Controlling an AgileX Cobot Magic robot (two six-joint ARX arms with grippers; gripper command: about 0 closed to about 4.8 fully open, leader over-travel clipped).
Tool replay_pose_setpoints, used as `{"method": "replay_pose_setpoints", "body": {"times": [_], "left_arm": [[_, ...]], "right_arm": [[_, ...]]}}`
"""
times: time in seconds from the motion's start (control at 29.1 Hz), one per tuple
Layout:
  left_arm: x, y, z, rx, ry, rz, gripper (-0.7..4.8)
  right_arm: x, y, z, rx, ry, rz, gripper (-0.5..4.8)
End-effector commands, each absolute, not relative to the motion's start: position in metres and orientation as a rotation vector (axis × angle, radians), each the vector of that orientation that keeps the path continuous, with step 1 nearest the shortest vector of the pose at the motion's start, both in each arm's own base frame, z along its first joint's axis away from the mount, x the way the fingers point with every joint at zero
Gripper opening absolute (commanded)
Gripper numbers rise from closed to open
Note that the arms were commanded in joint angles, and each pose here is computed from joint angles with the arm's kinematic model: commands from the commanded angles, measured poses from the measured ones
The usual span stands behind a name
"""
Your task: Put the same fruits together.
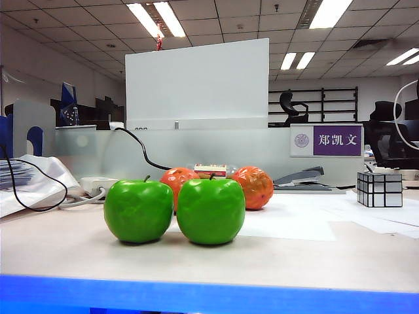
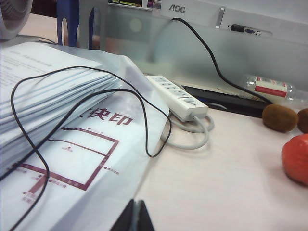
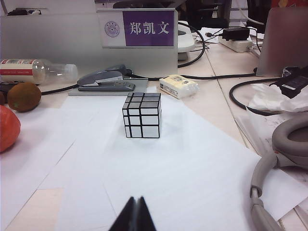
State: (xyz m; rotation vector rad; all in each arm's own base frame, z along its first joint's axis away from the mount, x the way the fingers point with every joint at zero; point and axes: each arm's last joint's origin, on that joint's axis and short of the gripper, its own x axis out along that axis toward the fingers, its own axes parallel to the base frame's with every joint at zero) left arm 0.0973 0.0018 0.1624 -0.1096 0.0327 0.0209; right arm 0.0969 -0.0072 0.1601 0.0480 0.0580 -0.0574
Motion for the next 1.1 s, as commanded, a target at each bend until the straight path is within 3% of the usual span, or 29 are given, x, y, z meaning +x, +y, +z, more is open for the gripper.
{"method": "replay_pose_setpoints", "body": {"times": [0.03,0.27,1.1], "left_arm": [[0.0972,0.0016,0.1637,-0.076,0.022,0.011,-0.05],[0.0971,-0.0028,0.1638,-0.015,0.023,-0.078,-0.05],[0.0971,-0.0032,0.1639,0.029,0.02,-0.081,-0.05]], "right_arm": [[0.0973,-0.0074,0.1591,0.048,0.049,-0.059,-0.05],[0.0973,-0.0074,0.159,0.048,0.05,-0.059,-0.05],[0.0973,-0.0073,0.159,0.048,0.05,-0.059,-0.05]]}}
